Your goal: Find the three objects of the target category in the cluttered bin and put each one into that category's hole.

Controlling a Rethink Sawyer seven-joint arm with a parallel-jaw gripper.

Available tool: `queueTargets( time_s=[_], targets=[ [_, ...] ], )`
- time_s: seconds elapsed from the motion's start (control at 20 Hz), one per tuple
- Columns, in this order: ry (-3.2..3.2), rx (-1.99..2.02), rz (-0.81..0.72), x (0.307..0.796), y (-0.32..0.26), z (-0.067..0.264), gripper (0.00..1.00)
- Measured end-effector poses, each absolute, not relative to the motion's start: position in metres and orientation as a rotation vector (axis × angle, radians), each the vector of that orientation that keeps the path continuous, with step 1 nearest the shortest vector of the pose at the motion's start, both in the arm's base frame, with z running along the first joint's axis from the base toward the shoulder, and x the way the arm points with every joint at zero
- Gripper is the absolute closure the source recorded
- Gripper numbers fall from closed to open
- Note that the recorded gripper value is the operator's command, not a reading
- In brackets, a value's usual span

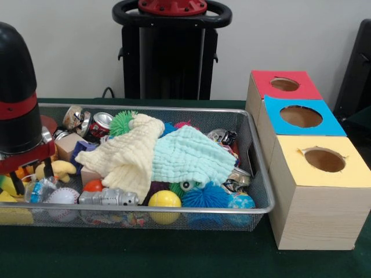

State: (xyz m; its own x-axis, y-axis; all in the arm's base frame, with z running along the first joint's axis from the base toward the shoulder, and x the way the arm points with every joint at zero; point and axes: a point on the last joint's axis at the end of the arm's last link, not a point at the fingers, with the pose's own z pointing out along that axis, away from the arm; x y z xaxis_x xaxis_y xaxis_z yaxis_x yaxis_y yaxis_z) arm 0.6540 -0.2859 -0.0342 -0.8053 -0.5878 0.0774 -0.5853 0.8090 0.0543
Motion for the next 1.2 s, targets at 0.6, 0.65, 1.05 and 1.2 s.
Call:
queueTargets(
  time_s=[0.6,0.65,1.05,1.2],
  targets=[
    [-2.910,0.943,-0.051,0.655,-0.286,-0.032,0.00],
    [-2.910,0.944,-0.050,0.655,-0.286,-0.032,0.00],
    [-2.923,0.953,-0.055,0.662,-0.281,-0.024,0.00],
    [-2.919,0.945,-0.071,0.664,-0.280,-0.018,0.00]
  ],
)
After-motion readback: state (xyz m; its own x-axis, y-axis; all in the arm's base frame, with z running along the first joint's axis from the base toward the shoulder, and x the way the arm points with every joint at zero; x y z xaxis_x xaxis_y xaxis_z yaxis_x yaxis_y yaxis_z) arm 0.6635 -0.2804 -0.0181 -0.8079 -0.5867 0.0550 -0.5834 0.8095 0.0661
